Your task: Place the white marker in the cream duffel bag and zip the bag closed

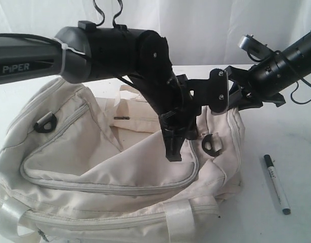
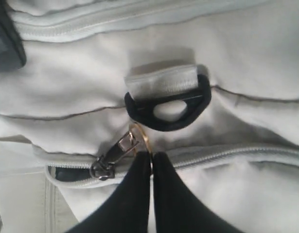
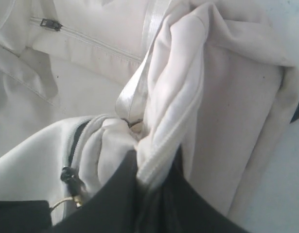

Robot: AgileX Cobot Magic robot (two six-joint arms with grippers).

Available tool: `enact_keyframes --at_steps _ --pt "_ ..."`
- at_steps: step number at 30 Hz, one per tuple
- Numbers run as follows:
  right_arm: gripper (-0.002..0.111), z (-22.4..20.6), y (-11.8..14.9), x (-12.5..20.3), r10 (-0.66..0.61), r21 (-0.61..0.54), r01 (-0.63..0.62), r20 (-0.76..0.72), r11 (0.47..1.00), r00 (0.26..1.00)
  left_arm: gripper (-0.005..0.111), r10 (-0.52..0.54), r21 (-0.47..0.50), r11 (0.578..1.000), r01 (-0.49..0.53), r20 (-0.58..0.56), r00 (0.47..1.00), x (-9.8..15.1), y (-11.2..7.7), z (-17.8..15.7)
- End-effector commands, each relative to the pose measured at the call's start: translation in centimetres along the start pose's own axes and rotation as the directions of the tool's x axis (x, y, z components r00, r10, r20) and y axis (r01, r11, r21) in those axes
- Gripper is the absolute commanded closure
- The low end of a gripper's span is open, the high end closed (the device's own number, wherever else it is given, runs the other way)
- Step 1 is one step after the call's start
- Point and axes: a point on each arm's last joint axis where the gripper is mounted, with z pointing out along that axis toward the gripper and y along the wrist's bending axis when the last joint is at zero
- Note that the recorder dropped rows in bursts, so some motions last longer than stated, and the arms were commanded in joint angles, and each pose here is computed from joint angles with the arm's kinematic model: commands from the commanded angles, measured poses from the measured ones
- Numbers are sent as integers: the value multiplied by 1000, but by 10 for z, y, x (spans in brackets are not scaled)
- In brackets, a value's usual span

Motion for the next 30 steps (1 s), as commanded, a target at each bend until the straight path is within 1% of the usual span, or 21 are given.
enact_keyframes --at_steps 1,3,5,6,8,12,14,16,18,21,23,26,27,30 --pt "100 -1 -2 -6 -10 28 8 67 1000 998 107 -12 112 994 17 -47 999 0 -13 -24" --pt "102 -2 -4 -10 -11 51 6 105 999 994 107 -2 191 981 19 -87 996 3 -21 -29" --pt "108 -2 -7 -14 -13 78 2 149 997 989 107 -3 245 969 28 -104 995 4 -26 -33" --pt "108 -2 -9 -16 -14 92 -1 171 996 985 107 -10 267 963 37 -101 995 4 -28 -35" --pt "108 -2 -11 -20 -18 115 -6 209 993 978 107 -33 297 953 52 -68 997 0 -31 -35" --pt "108 -4 -13 -23 -13 134 -21 248 991 969 107 -81 358 932 61 40 996 -11 -36 -37" --pt "108 -4 -14 -25 -15 145 -24 267 989 964 107 -109 401 913 76 61 992 -14 -39 -39" --pt "108 -5 -15 -27 -19 157 -28 287 987 958 107 -114 447 891 82 44 993 -13 -44 -41" --pt "108 -5 -15 -27 -19 157 -28 287 987 958 107 -115 470 878 89 25 993 -12 -46 -42" --pt "107 -4 -13 -23 -13 136 -22 252 990 968 107 -130 442 891 105 27 991 -12 -43 -40" --pt "100 -4 -10 -20 -13 113 -11 216 994 976 107 -136 417 902 107 39 990 -13 -41 -39" --pt "83 -6 -5 -16 -14 84 0 174 996 985 107 -146 396 911 116 48 988 -14 -39 -39" --pt "77 -8 -3 -16 -17 79 4 170 997 985 107 -149 395 911 119 48 988 -14 -38 -39" --pt "65 -15 2 -16 -29 71 17 171 997 985 107 -161 387 913 130 48 986 -15 -38 -38"
